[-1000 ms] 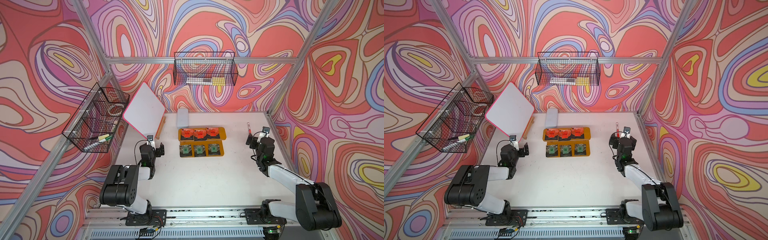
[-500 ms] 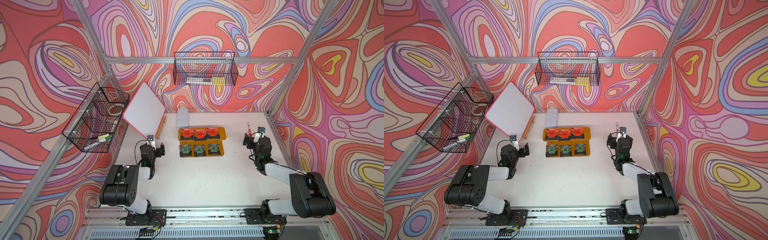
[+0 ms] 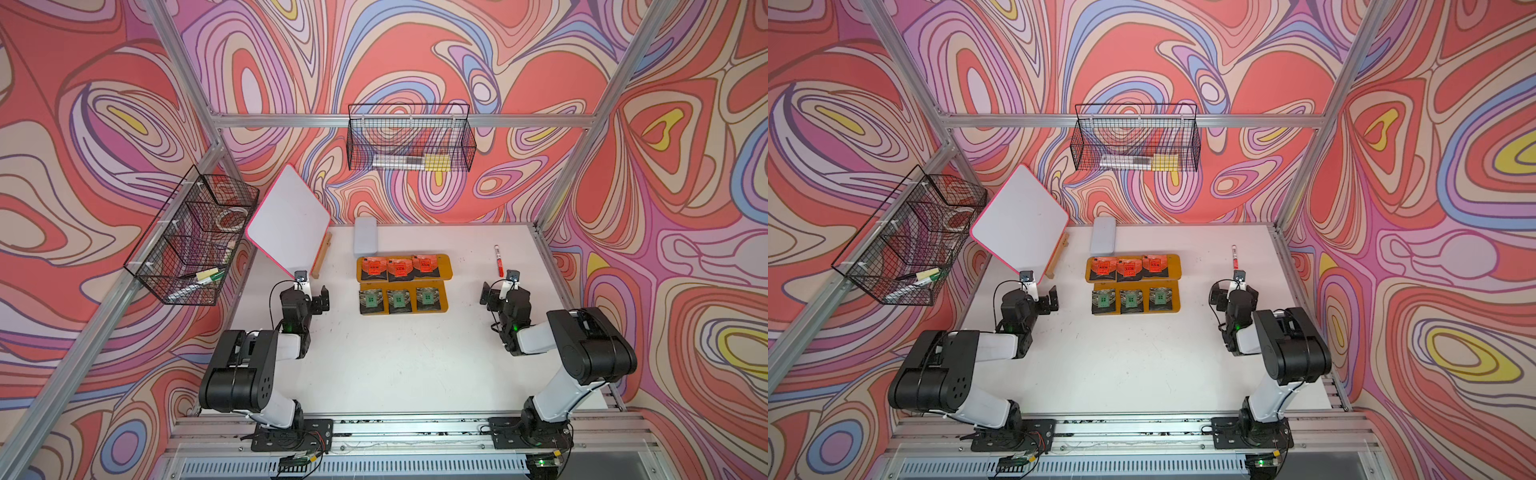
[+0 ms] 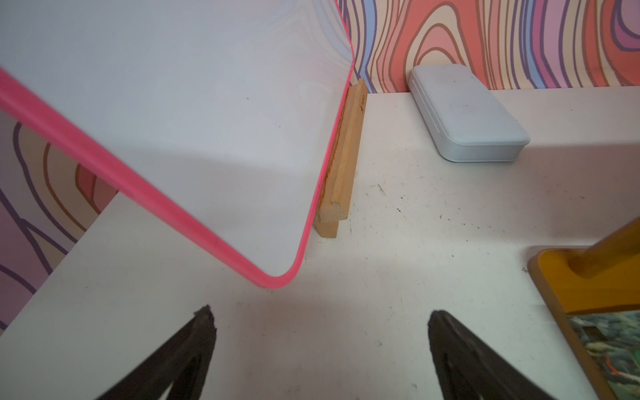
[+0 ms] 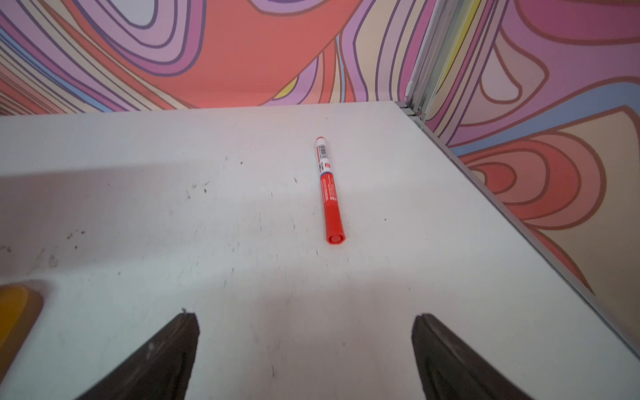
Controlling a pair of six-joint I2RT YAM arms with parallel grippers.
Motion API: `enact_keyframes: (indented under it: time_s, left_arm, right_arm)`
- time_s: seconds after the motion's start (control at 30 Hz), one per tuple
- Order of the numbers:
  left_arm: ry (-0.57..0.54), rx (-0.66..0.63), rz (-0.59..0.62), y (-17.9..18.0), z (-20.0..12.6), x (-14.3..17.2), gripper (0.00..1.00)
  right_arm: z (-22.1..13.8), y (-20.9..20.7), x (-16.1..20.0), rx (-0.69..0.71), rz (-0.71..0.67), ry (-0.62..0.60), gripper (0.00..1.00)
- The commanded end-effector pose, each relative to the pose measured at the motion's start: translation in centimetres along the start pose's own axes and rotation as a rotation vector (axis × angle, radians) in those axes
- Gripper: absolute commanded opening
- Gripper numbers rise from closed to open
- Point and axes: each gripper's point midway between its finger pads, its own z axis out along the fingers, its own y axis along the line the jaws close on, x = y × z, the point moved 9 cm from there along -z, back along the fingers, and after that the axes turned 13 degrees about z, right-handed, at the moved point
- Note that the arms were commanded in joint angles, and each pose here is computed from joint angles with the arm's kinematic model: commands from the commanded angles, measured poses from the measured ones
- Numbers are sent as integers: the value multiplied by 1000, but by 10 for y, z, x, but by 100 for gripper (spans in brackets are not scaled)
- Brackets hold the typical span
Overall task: Place the tea bags on the shelf by color
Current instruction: Reset both arms
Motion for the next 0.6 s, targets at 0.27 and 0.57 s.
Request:
enact_keyframes:
  time_s: [0.27,0.57]
  left_arm:
    - [9,12,-7,-1,-1,3,99]
    - [8,33,5,-3,-1,1,99]
  right_arm:
    - [3,-1,-11,25,27,-50,98]
    - [3,-1,-11,26,26,-47,98]
